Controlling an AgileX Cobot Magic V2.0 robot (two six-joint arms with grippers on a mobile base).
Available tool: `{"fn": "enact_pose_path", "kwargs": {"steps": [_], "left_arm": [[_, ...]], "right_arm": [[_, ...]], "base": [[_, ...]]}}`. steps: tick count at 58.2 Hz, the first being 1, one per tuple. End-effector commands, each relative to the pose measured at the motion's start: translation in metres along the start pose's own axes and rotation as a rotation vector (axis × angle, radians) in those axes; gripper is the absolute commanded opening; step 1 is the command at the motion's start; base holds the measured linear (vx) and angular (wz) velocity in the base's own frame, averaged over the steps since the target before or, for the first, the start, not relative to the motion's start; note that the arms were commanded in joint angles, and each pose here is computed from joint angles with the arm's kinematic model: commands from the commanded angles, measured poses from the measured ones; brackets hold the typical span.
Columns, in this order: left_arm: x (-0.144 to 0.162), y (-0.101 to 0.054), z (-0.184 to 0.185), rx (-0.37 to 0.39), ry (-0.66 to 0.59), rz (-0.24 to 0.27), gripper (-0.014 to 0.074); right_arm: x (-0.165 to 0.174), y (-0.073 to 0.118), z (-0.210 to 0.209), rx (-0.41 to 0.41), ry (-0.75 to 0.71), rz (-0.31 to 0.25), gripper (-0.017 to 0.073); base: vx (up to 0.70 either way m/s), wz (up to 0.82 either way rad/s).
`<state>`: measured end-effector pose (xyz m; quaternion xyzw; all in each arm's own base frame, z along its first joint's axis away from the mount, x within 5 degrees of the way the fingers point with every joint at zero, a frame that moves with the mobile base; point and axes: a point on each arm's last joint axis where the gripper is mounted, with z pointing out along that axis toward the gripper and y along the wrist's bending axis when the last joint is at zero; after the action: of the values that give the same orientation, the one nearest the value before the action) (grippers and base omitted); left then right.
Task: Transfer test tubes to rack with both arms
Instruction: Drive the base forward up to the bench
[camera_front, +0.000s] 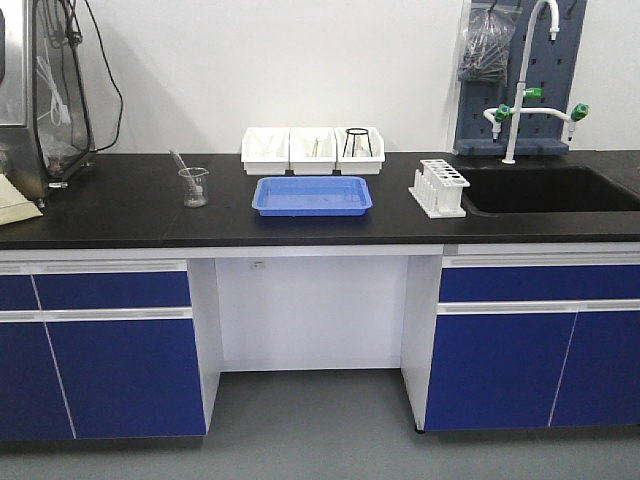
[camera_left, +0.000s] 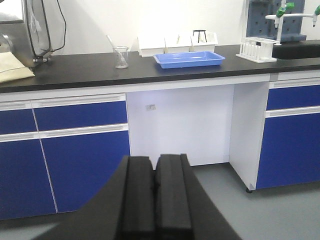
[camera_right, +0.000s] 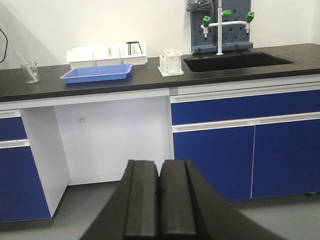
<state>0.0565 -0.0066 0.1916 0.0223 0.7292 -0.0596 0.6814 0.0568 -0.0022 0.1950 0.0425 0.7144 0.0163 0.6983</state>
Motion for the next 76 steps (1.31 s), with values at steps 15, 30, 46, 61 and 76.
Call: {"fn": "enact_pose_path", "kwargs": {"steps": [15, 30, 46, 61, 76], "left_arm": [[0.0004, -0.0001, 0.0004, 0.006, -0.068, -0.016, -0.0020], [0.0004, -0.0001, 0.0004, 0.006, -0.068, -0.016, -0.0020], [0.0004, -0.0001, 0.0004, 0.006, -0.068, -0.016, -0.0020], [0.0004, -0.0001, 0.0004, 0.006, -0.068, -0.016, -0.0020], [0.0004, -0.0001, 0.0004, 0.006, -0.068, -0.016, -0.0020]], "right_arm": [[-0.0037, 0.0005, -0.0003, -0.007, -0.071, -0.019, -0.0008], [-0.0037, 0.0005, -0.0003, -0.007, -0.071, -0.019, -0.0008], [-0.0037, 0.0005, -0.0003, -0.007, -0.071, -0.019, -0.0008], [-0.0037, 0.0005, -0.0003, -0.007, -0.071, -0.019, -0.0008], [-0.0037, 0.0005, -0.0003, -0.007, -0.071, -0.019, -0.0008]], "base": [[0.00, 0.00], [0.00, 0.00], [0.00, 0.00], [0.04, 0.00], [0.14, 0.01]]}}
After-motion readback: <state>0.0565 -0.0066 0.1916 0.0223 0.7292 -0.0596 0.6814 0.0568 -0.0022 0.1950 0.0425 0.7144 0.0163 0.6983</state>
